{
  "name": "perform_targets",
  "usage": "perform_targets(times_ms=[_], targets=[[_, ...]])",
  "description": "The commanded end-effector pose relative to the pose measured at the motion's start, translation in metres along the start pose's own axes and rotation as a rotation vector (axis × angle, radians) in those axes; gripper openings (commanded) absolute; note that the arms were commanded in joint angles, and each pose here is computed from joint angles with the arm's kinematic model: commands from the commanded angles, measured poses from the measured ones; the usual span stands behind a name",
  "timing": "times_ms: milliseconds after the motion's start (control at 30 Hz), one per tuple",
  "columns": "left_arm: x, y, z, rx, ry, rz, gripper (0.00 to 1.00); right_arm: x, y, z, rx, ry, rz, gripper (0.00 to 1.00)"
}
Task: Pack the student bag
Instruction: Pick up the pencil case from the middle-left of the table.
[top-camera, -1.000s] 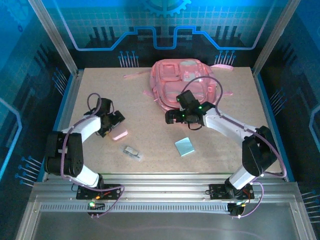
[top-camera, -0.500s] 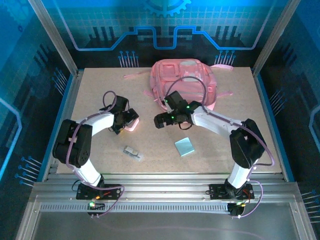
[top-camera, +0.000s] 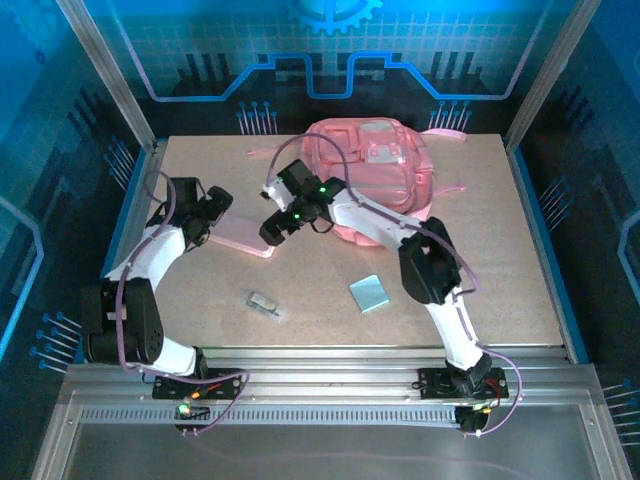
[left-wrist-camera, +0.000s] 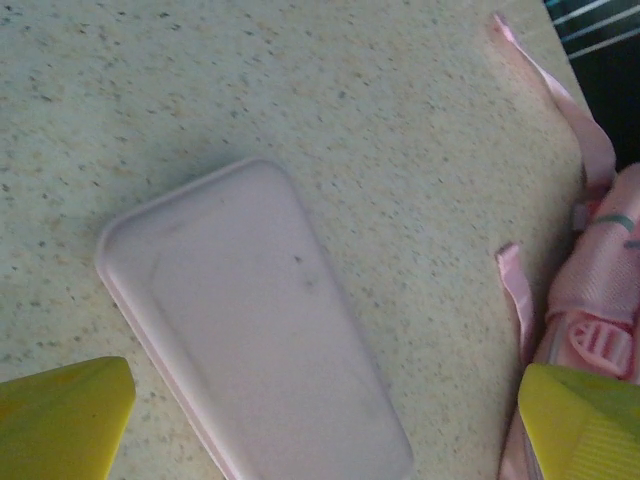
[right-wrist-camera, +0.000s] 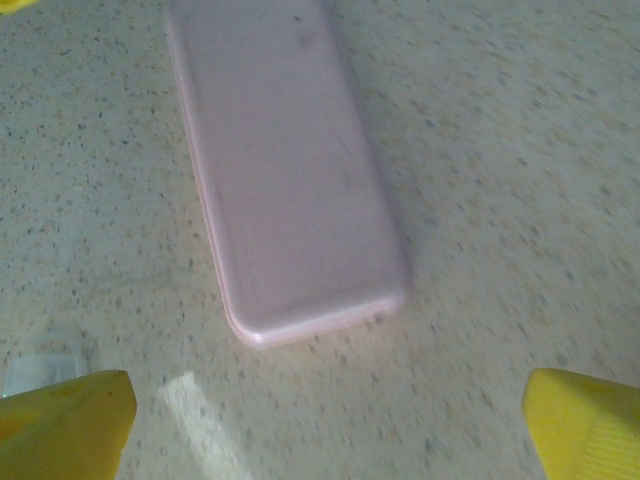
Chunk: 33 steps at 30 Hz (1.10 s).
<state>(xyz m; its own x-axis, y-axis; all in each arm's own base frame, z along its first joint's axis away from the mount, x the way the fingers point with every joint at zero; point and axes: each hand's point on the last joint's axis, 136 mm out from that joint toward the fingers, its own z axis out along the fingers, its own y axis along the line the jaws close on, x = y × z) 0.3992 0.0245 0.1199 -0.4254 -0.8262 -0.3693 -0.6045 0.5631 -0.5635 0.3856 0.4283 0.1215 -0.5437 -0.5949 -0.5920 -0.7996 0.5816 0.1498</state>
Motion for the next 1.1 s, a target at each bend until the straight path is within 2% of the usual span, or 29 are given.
perform_targets(times_ms=[0, 167, 400, 633, 1067], targets=[[-0.006, 0.016, 0.019, -0.023, 0.018, -0.033, 0.99, 0.003, 0.018, 0.025, -0.078, 0.058, -0.067, 1.00], [-0.018, 0.030, 0.047, -0.080, 0.023, -0.053, 0.99, -0.004, 0.019, 0.060, -0.072, 0.059, -0.091, 1.00], [-0.007, 0.034, 0.075, -0.075, 0.100, -0.083, 0.99, 0.001, 0.012, 0.089, -0.054, 0.087, -0.097, 1.00], [0.022, 0.021, 0.083, -0.031, 0.153, -0.089, 0.98, 0.016, 0.025, 0.096, -0.064, 0.140, -0.153, 1.00], [0.038, 0.015, 0.076, -0.007, 0.173, -0.111, 0.98, 0.047, 0.009, 0.124, 0.168, 0.241, -0.242, 1.00]])
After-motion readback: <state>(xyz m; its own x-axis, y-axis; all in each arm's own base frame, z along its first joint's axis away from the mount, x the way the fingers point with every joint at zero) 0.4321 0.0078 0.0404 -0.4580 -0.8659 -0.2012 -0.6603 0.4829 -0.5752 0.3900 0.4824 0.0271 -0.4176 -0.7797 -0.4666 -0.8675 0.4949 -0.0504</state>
